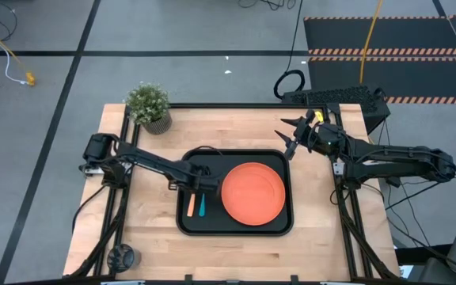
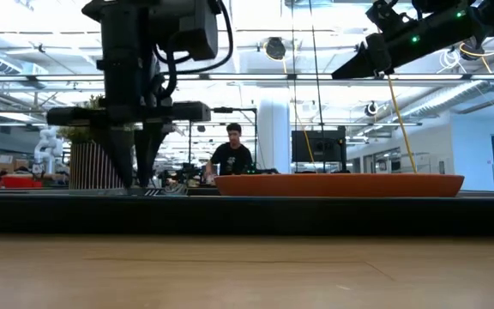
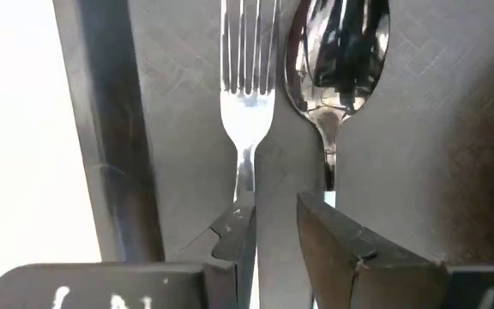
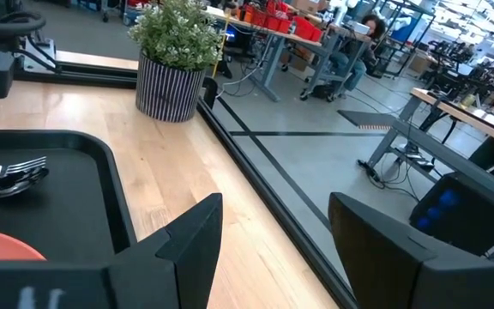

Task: Pick and place plate/cup/fork/spoon on tray
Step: Adjust the orange fork

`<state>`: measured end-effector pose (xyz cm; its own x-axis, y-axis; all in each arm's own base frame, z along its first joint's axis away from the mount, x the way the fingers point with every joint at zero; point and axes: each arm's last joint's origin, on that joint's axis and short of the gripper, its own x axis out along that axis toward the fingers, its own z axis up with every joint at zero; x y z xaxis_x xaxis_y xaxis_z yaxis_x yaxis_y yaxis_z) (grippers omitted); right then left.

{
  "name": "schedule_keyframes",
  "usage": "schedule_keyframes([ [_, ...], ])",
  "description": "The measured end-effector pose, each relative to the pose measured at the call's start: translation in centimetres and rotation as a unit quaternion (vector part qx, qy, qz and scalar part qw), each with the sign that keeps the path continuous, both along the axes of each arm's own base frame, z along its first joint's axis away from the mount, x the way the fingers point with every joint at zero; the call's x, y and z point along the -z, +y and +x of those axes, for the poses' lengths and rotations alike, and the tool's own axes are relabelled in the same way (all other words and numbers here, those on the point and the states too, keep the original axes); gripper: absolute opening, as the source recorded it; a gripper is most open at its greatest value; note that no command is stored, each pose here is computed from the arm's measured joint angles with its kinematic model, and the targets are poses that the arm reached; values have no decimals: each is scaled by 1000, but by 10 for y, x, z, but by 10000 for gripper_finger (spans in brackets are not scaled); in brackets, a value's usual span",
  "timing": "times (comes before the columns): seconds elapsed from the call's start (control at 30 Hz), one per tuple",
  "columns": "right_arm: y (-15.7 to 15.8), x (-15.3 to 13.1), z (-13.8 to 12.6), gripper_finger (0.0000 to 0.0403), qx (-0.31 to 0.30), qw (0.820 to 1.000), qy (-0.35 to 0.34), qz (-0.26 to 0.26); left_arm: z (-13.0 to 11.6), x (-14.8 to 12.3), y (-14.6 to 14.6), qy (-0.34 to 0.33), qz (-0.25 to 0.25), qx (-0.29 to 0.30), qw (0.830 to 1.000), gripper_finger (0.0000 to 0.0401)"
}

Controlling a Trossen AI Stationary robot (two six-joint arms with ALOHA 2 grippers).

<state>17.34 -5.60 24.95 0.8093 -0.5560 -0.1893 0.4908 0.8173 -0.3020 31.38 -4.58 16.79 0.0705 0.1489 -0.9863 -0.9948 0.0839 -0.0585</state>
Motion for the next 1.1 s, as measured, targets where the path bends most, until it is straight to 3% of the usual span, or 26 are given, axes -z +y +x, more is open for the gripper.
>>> schedule_keyframes([
  [0.33, 0, 0, 0, 208, 0, 1000, -1, 0, 0, 5, 0, 10, 24, 6, 1000, 88],
  [1.1, 0, 0, 0, 208, -1, 1000, 1, 1, 3, 18, -6, 33, 27, 45, 998, 88],
])
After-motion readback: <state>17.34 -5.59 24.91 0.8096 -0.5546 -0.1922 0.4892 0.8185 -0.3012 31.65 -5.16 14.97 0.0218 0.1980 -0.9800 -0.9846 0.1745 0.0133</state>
